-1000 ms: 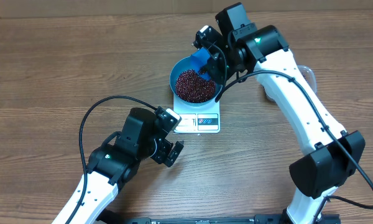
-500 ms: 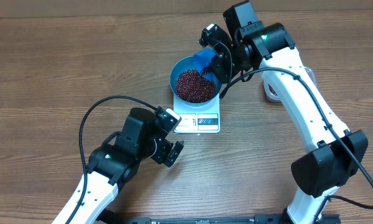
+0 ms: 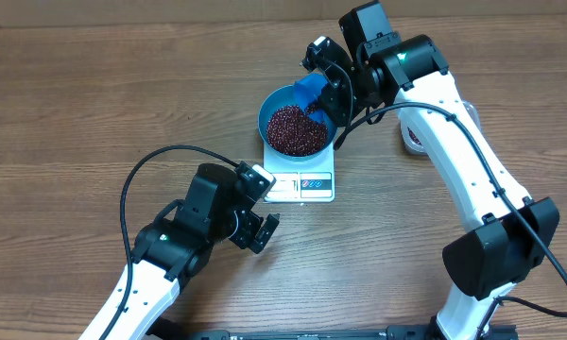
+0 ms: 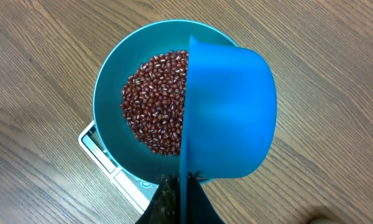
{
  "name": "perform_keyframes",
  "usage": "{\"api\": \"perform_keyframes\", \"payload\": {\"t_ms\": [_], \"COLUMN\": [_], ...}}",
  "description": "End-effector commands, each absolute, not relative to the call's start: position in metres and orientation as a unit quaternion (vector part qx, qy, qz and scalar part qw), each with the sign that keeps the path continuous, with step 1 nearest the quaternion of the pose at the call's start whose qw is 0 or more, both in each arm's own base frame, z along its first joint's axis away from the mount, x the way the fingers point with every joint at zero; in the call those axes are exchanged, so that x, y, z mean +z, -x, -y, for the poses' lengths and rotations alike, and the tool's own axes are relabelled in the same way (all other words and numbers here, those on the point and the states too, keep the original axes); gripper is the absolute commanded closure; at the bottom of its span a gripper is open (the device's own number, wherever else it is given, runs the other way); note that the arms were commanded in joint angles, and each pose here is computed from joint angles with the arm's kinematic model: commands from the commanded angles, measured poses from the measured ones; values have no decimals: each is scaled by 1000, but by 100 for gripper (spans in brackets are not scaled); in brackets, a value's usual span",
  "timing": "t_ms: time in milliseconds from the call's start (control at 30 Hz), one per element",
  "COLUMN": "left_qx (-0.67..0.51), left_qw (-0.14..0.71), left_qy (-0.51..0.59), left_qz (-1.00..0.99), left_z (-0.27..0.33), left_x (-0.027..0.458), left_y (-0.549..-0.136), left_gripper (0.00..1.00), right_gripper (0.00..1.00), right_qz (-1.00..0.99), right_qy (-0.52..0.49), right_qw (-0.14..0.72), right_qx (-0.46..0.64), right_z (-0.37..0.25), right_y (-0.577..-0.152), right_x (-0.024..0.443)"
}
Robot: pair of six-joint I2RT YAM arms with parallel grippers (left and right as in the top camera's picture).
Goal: Scoop item into bowl and weigh 150g on scale
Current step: 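Keep trickling beans from the scoop until the scale reads 150, then carry the blue scoop right to the clear bean tub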
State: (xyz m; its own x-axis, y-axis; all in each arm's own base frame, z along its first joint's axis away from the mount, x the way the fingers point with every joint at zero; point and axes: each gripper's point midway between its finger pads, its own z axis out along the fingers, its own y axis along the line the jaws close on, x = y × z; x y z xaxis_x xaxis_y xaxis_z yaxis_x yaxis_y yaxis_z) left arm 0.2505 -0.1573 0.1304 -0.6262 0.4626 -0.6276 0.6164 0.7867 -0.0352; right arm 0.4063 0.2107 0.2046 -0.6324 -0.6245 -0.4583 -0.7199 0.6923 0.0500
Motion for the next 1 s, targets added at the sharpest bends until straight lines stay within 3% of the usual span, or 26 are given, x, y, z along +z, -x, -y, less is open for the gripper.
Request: {"api": "perform_keyframes", "payload": {"t_ms": [0, 333, 967], "left_qx": [-124, -124, -124], "left_qw": [306, 306, 306], "left_qy": [-294, -294, -294], "left_qz": [-897, -897, -897], "left_z": [157, 157, 157], "left_x": [128, 128, 128], "left_y": [-251, -251, -251], "left_gripper": [1, 1, 0], "right_gripper": [96, 96, 96], "right_qz": [-886, -880, -847], "right_qy": [377, 378, 322], "right_qw": [244, 246, 273], "right_qx": [120, 148, 324], "right_z": [-213, -218, -170], "right_y": [-406, -405, -412], "right_x": [234, 237, 274]}}
